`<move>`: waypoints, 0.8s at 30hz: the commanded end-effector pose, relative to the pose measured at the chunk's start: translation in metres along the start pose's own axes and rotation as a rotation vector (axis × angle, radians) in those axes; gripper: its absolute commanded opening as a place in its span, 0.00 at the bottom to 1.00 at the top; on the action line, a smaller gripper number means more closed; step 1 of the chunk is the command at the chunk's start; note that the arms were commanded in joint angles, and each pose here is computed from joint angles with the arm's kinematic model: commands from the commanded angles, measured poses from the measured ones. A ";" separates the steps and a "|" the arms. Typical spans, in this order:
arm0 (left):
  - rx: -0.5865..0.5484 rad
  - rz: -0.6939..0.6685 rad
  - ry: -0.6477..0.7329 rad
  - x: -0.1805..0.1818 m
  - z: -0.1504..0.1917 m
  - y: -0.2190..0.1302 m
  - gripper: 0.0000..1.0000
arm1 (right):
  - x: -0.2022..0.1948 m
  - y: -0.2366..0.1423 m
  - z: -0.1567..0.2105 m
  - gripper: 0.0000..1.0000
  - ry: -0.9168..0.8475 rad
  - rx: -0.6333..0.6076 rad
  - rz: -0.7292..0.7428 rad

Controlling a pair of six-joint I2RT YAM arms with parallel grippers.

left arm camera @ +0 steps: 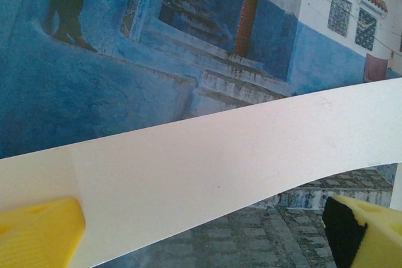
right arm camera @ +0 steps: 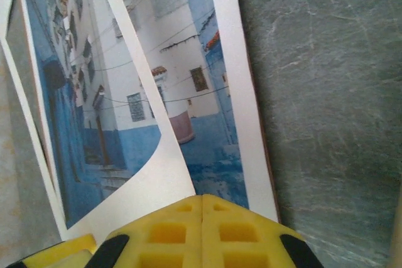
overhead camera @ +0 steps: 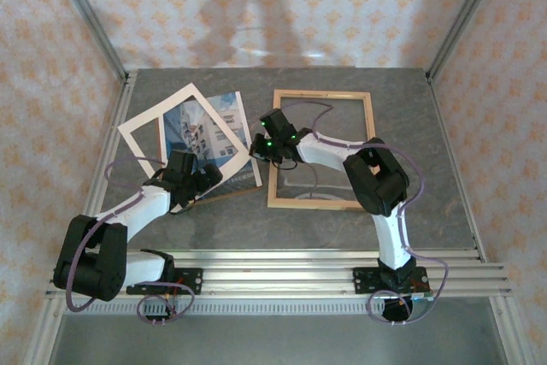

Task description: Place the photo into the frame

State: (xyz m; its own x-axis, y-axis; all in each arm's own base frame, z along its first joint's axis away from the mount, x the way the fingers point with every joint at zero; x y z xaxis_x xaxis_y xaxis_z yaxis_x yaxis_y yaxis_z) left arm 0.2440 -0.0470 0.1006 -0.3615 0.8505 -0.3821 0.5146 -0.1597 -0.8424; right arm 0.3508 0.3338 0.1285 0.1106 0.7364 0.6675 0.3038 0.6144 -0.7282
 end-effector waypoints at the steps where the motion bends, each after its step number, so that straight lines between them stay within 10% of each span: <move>1: 0.100 -0.067 -0.024 0.017 0.022 0.009 1.00 | -0.002 0.000 0.004 0.00 -0.027 0.011 0.052; 24: 0.114 0.045 0.077 -0.041 0.035 0.009 1.00 | -0.059 -0.087 0.033 0.00 0.028 -0.096 0.157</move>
State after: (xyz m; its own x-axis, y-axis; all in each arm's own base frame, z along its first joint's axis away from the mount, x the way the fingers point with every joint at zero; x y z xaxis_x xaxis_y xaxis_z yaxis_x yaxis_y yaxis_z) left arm 0.2437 -0.0959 0.1036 -0.2565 0.8768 -0.4067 0.4964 -0.2415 -0.8338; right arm 0.2960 0.2630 0.1500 0.1476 0.7830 0.6043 0.3553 0.5282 -0.7712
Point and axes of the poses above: each hand's point on the last joint's axis, 136 mm out from that joint toward the fingers, its own y axis out along the fingers, its own x axis along the line the jaws close on, z = x × y, the point moved 8 cm from there along -y, back along the fingers, and after that the axes turned 9 degrees about y, right-handed, at the moved point
